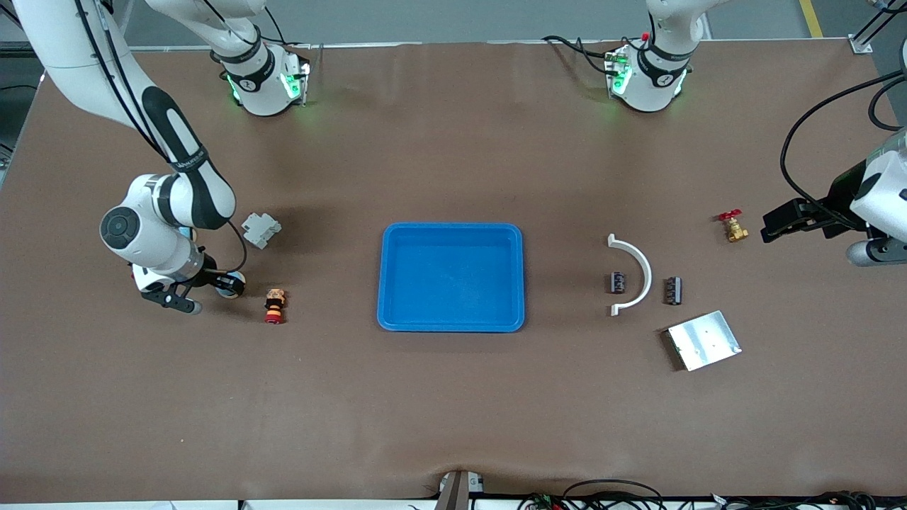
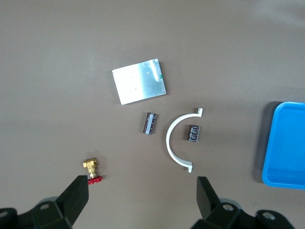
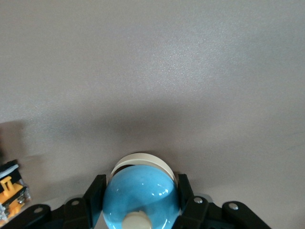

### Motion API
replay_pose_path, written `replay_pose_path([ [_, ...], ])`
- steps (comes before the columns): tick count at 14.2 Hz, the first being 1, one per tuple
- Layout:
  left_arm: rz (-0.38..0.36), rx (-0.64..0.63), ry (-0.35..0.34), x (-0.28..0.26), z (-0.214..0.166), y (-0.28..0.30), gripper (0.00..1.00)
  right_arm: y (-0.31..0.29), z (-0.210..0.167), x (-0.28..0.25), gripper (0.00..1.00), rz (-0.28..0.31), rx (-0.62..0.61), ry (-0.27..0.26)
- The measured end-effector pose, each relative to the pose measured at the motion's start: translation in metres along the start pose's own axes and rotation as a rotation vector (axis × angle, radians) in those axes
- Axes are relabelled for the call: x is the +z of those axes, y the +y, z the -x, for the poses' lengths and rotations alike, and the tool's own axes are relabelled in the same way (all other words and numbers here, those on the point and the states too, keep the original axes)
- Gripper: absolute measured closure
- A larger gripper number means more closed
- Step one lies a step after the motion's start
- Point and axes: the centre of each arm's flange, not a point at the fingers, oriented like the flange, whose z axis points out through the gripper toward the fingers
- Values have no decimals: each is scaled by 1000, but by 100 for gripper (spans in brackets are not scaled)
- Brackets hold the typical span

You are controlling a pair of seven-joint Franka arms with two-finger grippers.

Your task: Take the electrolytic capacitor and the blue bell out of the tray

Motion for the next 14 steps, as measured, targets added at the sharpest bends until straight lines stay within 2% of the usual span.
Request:
replay_pose_path([
  [6, -30, 18, 7, -5, 4, 19, 0, 0, 0, 3, 35, -1, 0, 6],
  [13, -47, 3, 7, -8, 5, 13, 0, 0, 1, 4, 34, -2, 0, 8],
  [14, -47, 5, 6, -8, 6, 14, 0, 0, 0, 4, 28, -3, 1, 11],
])
